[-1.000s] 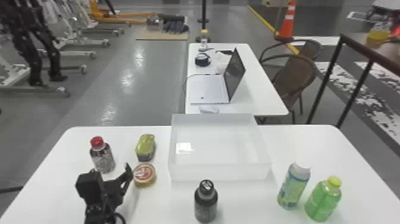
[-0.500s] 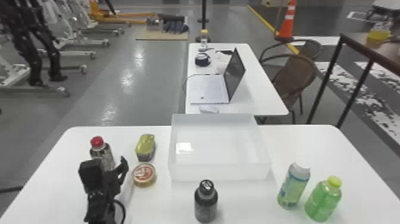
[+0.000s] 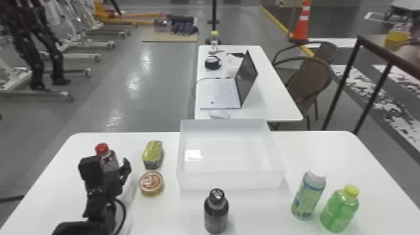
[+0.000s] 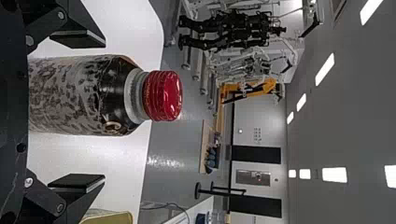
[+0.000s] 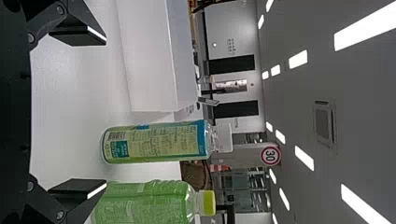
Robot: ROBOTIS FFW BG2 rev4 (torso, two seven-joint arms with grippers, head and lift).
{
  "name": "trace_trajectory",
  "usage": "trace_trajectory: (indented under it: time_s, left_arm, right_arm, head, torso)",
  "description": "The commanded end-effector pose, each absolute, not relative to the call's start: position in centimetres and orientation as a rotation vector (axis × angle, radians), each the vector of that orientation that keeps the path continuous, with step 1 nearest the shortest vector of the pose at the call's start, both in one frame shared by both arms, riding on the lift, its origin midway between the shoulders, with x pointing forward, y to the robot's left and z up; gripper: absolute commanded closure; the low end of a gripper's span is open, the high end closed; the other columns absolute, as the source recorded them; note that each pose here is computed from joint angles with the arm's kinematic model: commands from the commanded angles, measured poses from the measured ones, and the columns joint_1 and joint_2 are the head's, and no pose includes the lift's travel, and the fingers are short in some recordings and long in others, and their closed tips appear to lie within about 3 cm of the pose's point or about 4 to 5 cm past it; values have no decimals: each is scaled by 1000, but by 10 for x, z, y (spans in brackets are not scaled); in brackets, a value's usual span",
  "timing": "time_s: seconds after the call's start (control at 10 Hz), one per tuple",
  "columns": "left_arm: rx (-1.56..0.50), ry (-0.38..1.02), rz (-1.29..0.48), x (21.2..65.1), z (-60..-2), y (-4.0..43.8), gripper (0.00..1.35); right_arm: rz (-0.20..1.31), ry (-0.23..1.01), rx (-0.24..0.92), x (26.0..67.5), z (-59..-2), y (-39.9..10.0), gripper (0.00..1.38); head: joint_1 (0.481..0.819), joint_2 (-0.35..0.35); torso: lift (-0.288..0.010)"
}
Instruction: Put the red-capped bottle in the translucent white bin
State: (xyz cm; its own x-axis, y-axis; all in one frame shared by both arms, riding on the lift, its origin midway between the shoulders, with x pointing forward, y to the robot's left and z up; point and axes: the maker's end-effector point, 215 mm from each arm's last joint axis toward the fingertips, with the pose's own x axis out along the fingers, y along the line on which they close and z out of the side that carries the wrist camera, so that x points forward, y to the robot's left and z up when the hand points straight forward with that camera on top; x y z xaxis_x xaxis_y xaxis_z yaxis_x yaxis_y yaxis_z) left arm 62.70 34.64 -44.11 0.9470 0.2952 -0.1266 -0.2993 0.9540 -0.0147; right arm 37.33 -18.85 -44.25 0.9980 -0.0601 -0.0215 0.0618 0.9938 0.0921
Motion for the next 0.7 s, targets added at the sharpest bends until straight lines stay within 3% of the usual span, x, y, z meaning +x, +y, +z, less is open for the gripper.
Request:
trace_trajectory:
  time_s: [0.0, 0.1, 0.3, 0.6]
  left_arm:
    - [-36, 143, 299, 628, -447, 350, 265]
    - [-31, 147, 301, 627, -449, 352, 311]
    - [8, 148, 314, 624, -450, 364, 832]
    - [49, 127, 297, 622, -445, 365, 823]
  right_arm:
    - [-60, 19, 94, 374, -443, -188, 206]
    - [-59, 18, 96, 374, -442, -187, 206]
    - [-59, 19, 98, 374, -443, -187, 206]
    - [-59, 20, 97, 374, -444, -187, 206]
  head:
    - [549, 0]
    - [549, 0]
    - [549, 0]
    - [549, 0]
  torso:
    - [-100]
    - [-100]
    - [-100]
    - [-100]
